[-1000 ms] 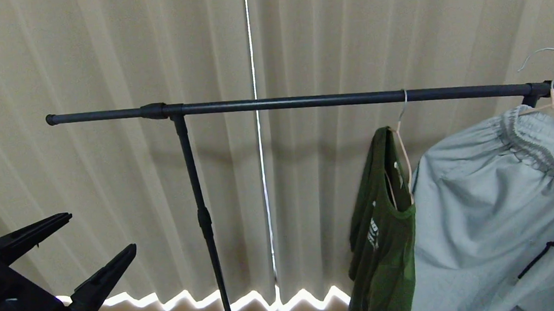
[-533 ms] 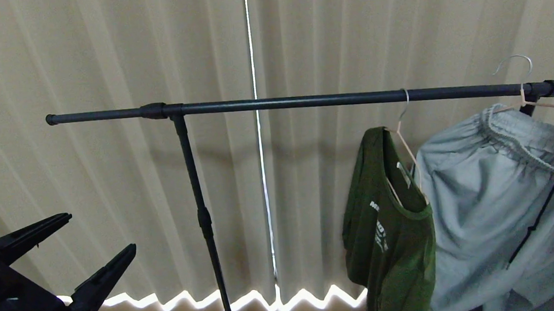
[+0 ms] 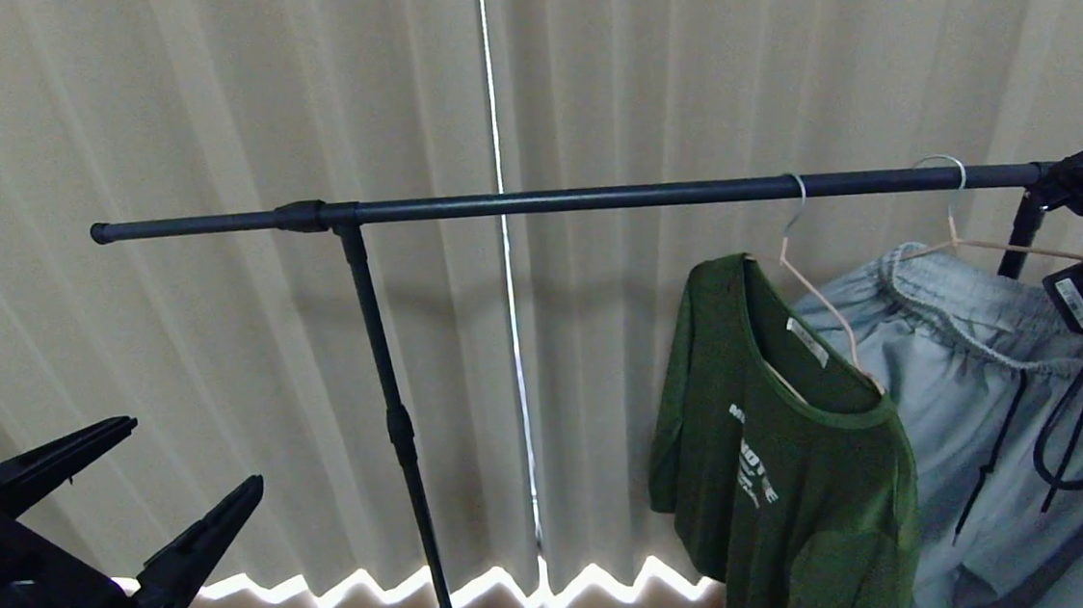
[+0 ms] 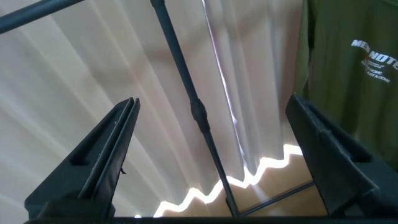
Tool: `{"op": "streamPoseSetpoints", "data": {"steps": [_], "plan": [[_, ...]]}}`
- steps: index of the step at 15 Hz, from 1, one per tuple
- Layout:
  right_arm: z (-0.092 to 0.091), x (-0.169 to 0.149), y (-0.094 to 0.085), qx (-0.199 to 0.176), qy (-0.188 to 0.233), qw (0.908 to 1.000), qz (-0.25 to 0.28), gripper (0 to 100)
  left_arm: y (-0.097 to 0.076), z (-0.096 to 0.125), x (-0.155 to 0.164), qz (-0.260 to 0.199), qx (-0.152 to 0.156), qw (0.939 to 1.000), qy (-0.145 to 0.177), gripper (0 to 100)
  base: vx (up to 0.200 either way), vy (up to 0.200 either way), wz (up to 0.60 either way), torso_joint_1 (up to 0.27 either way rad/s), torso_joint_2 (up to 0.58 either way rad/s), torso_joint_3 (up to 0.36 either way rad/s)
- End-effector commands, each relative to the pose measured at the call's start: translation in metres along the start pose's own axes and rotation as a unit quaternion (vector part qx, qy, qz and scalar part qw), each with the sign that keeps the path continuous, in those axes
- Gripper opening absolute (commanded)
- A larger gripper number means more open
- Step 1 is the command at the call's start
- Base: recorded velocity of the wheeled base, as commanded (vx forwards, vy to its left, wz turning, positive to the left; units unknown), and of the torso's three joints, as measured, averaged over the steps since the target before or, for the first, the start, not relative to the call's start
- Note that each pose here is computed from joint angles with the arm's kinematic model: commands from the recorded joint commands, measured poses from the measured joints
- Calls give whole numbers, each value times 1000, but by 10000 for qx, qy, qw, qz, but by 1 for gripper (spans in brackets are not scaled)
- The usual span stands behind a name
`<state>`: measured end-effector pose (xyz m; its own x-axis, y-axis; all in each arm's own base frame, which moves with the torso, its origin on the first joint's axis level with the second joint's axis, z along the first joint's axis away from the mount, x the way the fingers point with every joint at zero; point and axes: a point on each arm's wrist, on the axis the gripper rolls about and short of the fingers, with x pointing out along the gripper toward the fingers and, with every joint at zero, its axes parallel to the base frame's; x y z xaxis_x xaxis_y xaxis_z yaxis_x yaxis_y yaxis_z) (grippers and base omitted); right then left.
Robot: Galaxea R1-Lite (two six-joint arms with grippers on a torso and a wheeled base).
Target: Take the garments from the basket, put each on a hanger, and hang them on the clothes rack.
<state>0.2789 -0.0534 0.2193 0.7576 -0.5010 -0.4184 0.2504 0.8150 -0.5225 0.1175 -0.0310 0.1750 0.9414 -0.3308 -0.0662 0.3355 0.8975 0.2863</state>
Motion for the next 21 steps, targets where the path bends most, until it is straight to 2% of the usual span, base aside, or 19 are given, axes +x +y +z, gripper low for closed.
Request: {"op": "streamPoseSetpoints", "data": {"steps": [1, 3, 4, 6, 8, 10, 11, 13, 15, 17, 19, 21], "plan": [[-2, -6, 5, -56, -28, 9999, 86, 0, 0, 0, 0, -3, 0, 10000, 12, 100, 0, 0, 0, 0, 0, 0], [-8, -12, 6, -75, -7, 9999, 134, 0, 0, 0, 0, -6, 1, 10000, -5, 100, 0, 0, 0, 0, 0, 0], [-10, -14, 7, -84, -4, 9998, 160, 100, 0, -1, 0, 0, 0, 10000, 5, 100, 0, 0, 0, 0, 0, 0], [-17, -31, 16, -128, -161, 9989, 422, 100, 0, 0, -3, 6, 13, 10000, -41, 100, 0, 0, 0, 0, 0, 0], [-27, -43, 23, 42, -553, 9942, 917, 100, 0, 1, -6, 29, 10, 10000, -90, 100, 0, 0, 0, 0, 0, 0], [-41, -55, 28, 144, -1170, 9816, 1500, 100, -1, 2, -10, 46, 11, 9998, -173, 100, 0, 0, 0, 0, 0, 0], [-48, -57, 30, 169, -1289, 9781, 1623, 100, 0, 2, -11, 71, 6, 9998, -205, 100, 0, 0, 0, 0, 0, 0], [-58, -67, 29, 495, -1717, 9689, 1714, 100, 1, 2, -21, 232, -28, 9992, -317, 100, 0, 0, 0, 0, 0, 0], [-62, -91, 18, 923, -2360, 9525, 1689, 100, 0, -11, -44, 607, -159, 9973, -394, 100, 0, 0, 0, 0, 0, 0], [-74, -117, 10, 979, -2701, 9438, 1634, 100, 0, -17, -67, 1237, -103, 9906, -573, 100, 0, 0, 0, 0, 0, 0], [-91, -136, 8, 991, -2892, 9384, 1609, 100, -6, -28, -85, 1663, -96, 9851, -430, 100, 0, 0, 0, 0, 0, 0], [-112, -149, 10, 985, -2945, 9367, 1617, 100, -17, -41, -101, 1697, -166, 9852, -159, 100, 0, 0, 0, 0, 0, 0]]}}
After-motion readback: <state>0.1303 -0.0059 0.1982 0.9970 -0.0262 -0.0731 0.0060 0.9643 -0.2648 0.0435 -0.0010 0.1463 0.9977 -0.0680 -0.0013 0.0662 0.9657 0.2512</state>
